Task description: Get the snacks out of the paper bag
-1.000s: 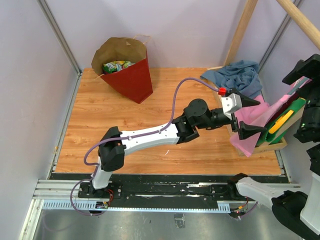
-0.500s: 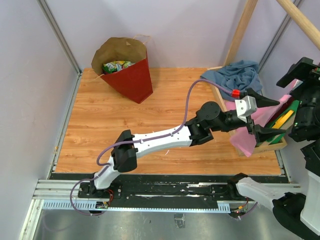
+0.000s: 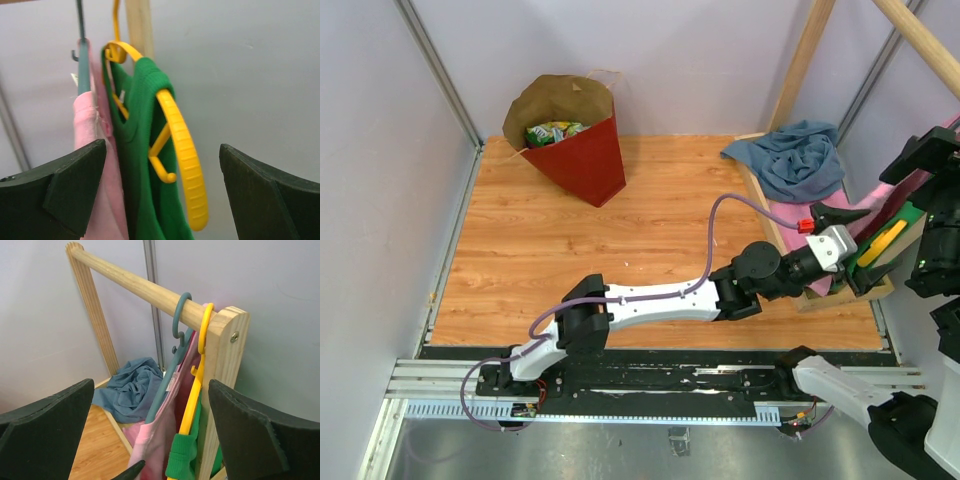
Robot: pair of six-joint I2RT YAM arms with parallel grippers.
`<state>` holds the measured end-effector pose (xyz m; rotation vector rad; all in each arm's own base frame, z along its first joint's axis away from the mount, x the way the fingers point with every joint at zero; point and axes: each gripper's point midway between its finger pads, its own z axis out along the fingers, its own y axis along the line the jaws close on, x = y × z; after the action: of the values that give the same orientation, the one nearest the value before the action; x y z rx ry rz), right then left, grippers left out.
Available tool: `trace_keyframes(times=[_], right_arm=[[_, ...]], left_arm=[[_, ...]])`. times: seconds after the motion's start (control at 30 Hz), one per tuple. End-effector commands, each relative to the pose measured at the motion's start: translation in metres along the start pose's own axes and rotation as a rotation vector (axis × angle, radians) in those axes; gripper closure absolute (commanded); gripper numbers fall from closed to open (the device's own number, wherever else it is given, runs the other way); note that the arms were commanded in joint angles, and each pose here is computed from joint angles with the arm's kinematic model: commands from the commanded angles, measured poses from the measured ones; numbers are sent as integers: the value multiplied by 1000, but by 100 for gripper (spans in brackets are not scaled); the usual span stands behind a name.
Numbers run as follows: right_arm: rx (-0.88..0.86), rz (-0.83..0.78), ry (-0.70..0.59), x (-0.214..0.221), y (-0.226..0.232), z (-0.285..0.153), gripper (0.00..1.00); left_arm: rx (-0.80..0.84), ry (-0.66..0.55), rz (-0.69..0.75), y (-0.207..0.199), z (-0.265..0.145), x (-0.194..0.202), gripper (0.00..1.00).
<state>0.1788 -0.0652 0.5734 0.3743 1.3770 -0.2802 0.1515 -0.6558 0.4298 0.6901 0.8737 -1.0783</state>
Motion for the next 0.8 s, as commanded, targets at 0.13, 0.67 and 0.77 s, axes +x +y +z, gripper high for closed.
trace_keyframes(times=[0.13, 0.67, 0.77], right_arm=[[-46, -22, -2, 2, 10, 2, 2], [-74, -32, -3, 4, 15, 2, 1], [-78, -31, -5, 3, 15, 1, 1]], left_arm=[[-217, -159, 56, 39, -21, -38, 0], [-246, -253, 91, 36, -40, -89, 0], [-226, -233, 98, 33, -35, -94, 0]])
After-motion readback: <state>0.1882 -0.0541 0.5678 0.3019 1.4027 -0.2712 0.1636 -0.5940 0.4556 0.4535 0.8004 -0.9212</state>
